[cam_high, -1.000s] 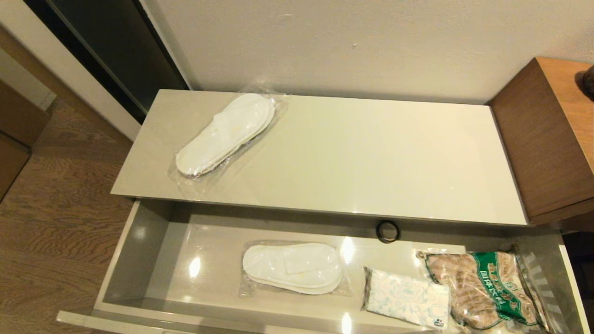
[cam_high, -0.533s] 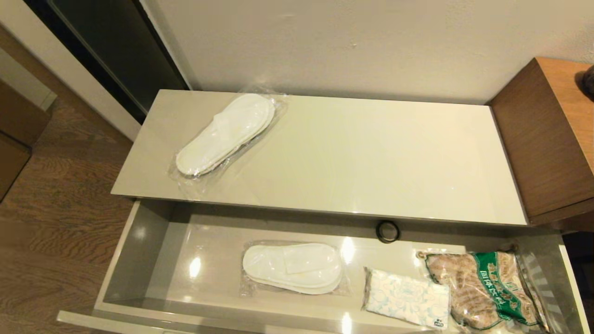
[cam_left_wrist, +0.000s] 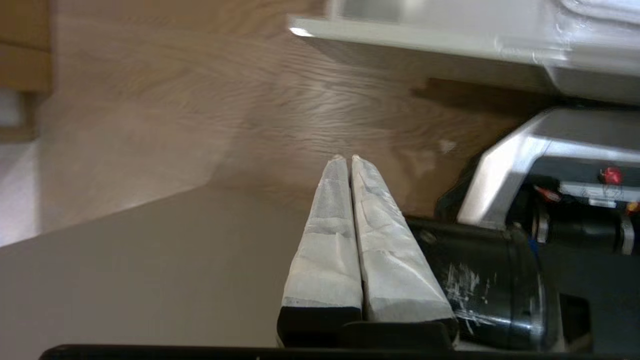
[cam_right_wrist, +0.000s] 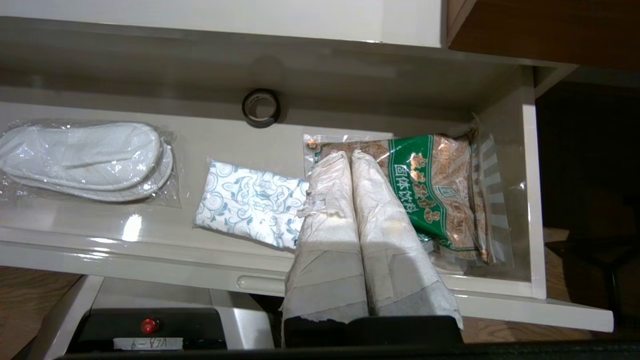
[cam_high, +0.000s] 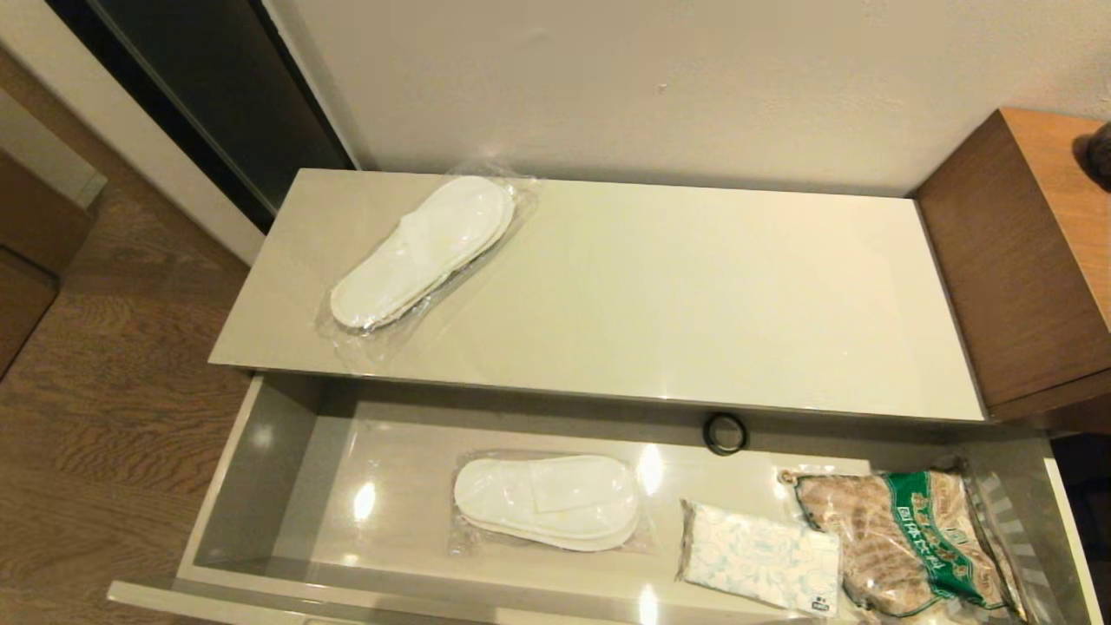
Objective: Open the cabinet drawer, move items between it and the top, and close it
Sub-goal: Close the drawer
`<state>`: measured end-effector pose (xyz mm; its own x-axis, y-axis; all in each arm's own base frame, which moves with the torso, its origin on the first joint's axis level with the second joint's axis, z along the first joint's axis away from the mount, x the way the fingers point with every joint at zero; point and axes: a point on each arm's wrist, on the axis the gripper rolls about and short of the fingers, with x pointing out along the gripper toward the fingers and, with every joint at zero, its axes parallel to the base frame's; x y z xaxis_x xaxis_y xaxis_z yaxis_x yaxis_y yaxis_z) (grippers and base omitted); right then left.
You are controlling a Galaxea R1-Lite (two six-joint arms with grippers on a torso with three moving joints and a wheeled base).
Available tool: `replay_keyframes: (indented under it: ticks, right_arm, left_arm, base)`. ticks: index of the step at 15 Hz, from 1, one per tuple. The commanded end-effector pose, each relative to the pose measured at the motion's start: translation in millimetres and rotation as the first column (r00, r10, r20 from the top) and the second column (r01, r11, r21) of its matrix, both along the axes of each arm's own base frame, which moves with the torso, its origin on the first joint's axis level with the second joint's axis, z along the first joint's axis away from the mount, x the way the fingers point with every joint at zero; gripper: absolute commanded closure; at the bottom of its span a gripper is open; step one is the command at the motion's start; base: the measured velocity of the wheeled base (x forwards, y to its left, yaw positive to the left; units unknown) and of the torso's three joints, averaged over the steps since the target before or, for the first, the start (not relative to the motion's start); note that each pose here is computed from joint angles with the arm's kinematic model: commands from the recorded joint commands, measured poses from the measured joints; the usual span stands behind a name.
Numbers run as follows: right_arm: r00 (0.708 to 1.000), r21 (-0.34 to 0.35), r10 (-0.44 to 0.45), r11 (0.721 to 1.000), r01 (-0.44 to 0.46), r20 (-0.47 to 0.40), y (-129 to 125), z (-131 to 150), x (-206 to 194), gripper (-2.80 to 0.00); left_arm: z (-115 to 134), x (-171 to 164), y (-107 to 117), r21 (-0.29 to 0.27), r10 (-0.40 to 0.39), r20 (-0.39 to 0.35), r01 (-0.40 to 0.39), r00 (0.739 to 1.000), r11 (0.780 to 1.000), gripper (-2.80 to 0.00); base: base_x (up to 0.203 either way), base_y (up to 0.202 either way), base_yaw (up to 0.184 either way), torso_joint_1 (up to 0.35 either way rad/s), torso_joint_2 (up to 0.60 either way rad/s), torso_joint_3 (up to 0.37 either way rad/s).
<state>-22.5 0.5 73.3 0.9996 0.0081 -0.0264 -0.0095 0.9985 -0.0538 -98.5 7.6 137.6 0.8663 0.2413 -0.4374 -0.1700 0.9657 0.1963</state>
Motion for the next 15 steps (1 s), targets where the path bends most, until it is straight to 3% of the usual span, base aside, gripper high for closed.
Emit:
replay_keyframes:
  ticks: [1,2,3,5,6,7,9,15]
  right_arm:
    - [1.000,-0.001,0.001,1.000,-0.001,-0.001,0,0,0,0.00]
    - [1.000,-0.001,0.001,1.000,-0.001,-0.001,0,0,0,0.00]
    - [1.000,-0.001,0.001,1.000,-0.001,-0.001,0,0,0,0.00]
    - [1.000,-0.001,0.001,1.000,-0.001,-0.001,0,0,0,0.00]
    - [1.000,-0.001,0.001,1.000,-0.001,-0.001,0,0,0,0.00]
    - [1.000,-0.001,0.001,1.000,-0.001,-0.001,0,0,0,0.00]
    - [1.000,-0.001,0.001,1.000,-0.001,-0.001,0,0,0,0.00]
    - [1.000,-0.001,0.001,1.000,-0.001,-0.001,0,0,0,0.00]
  left_arm:
    - [-29,0,-2,-0.005,-0.006,0.032,0.006,0.999,1.000,0.00]
    - [-35,11,-2,-0.015,-0.019,0.036,0.020,0.999,1.000,0.00]
    - [-38,25,-3,-0.035,-0.029,0.104,0.032,0.994,0.999,0.00]
    - [-48,54,-4,-0.082,-0.054,0.284,0.080,0.957,0.993,0.00]
    - [-51,63,-6,-0.100,-0.096,0.369,0.143,0.924,0.985,0.00]
    - [-57,69,-7,-0.120,-0.156,0.399,0.220,0.904,0.968,0.00]
    - [-58,70,-8,-0.143,-0.177,0.405,0.253,0.897,0.957,0.00]
    - [-59,70,-8,-0.153,-0.168,0.411,0.250,0.896,0.956,0.00]
  base:
    - [0.000,0.000,0.000,0.000,0.00,0.000]
    - [0.000,0.000,0.000,0.000,0.00,0.000]
    - [0.000,0.000,0.000,0.000,0.00,0.000]
    - [0.000,0.000,0.000,0.000,0.00,0.000]
    - [0.000,0.000,0.000,0.000,0.00,0.000]
    - [0.000,0.000,0.000,0.000,0.00,0.000]
    - [0.000,0.000,0.000,0.000,0.00,0.000]
    - [0.000,0.000,0.000,0.000,0.00,0.000]
